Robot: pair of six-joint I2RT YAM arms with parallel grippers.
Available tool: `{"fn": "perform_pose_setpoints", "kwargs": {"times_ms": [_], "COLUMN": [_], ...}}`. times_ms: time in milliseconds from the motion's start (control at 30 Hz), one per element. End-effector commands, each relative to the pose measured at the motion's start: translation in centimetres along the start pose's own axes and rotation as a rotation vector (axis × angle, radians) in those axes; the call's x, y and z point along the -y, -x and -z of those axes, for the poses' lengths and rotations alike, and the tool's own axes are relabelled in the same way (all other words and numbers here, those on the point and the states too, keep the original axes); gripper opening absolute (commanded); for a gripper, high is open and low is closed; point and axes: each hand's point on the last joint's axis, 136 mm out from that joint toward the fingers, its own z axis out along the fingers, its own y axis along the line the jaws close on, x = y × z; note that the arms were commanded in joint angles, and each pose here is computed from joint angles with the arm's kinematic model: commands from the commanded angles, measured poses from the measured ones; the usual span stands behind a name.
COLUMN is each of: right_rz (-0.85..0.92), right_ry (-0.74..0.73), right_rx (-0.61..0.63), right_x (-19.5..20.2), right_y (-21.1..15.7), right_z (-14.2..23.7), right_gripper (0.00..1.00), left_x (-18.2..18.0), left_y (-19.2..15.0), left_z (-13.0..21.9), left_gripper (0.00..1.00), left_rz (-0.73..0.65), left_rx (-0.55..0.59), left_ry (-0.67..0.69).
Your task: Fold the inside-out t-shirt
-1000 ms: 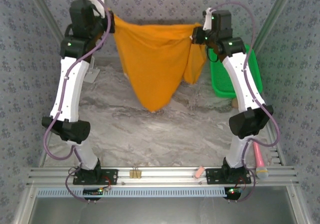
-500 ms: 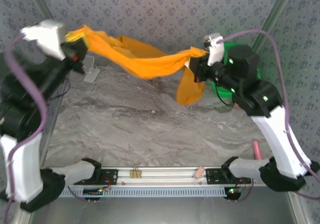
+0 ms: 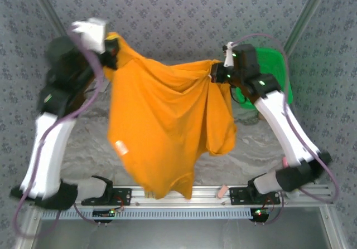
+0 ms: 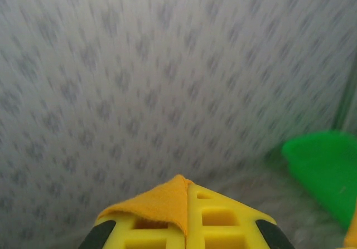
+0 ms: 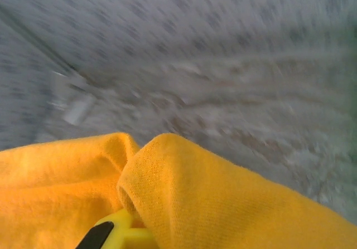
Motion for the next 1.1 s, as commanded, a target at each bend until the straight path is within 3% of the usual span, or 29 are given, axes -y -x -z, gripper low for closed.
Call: {"fn": "perform_pose_setpoints", "kwargs": {"times_ms": [0, 33, 67, 100, 133, 200, 233, 367, 567, 700, 833, 1067], "right_rz": [-0.072, -0.074, -0.080, -0.095, -0.109, -0.147, -0.154, -0.144, -0.141, -0.064, -0.021, 0.013], "right_ry": [-0.053, -0.091, -0.137, -0.202, -0.238, -0.241, -0.227, -0.266, -0.276, -0.236, -0.235, -0.195], "right_rx": [-0.119, -0.144, -0.163, -0.192, -0.201, -0.214, -0.213, -0.231, -0.375, -0.477, -0.561, -0.566], "right_x": [3.9, 5.2, 6.5, 8.4, 9.5, 10.4, 10.2, 10.4, 10.2, 7.8, 7.5, 8.2], "right_y": [-2.5, -2.6, -2.8, -3.0, -3.0, -3.2, -3.3, -5.3, -13.4, -19.3, -24.6, -28.1], "right_z": [-8.0, -10.2, -11.7, -13.1, -14.4, -15.7, -15.8, -14.3, -10.6, -8.8, -8.4, -10.9], "right_gripper": [0.03, 0.13, 0.31, 0.34, 0.35, 0.41, 0.43, 0.46, 0.51, 0.55, 0.57, 0.55], "left_x": [-3.1, -3.6, -3.9, -4.4, -4.8, -5.3, -5.2, -4.5, -1.0, 1.7, 1.7, 7.5], "left_y": [-8.5, -10.7, -12.0, -14.0, -16.0, -19.4, -20.9, -22.1, -27.4, -31.3, -36.3, -43.2], "left_z": [-10.6, -13.8, -16.4, -19.4, -22.0, -25.6, -26.6, -25.9, -19.9, -15.0, -9.4, -5.4], "left_gripper": [0.00, 0.00, 0.00, 0.01, 0.19, 0.91, 0.95, 0.95, 0.78, 0.78, 0.78, 0.77], "left_rz": [-0.019, -0.026, -0.041, -0.065, -0.068, -0.050, -0.039, 0.045, 0.253, 0.344, 0.431, 0.546], "left_rx": [-0.202, -0.250, -0.280, -0.332, -0.384, -0.472, -0.506, -0.553, -0.868, -0.841, -0.945, -1.065], "left_ry": [0.062, 0.063, 0.068, 0.081, 0.095, 0.107, 0.096, 0.084, 0.052, 0.045, 0.124, 0.039]}}
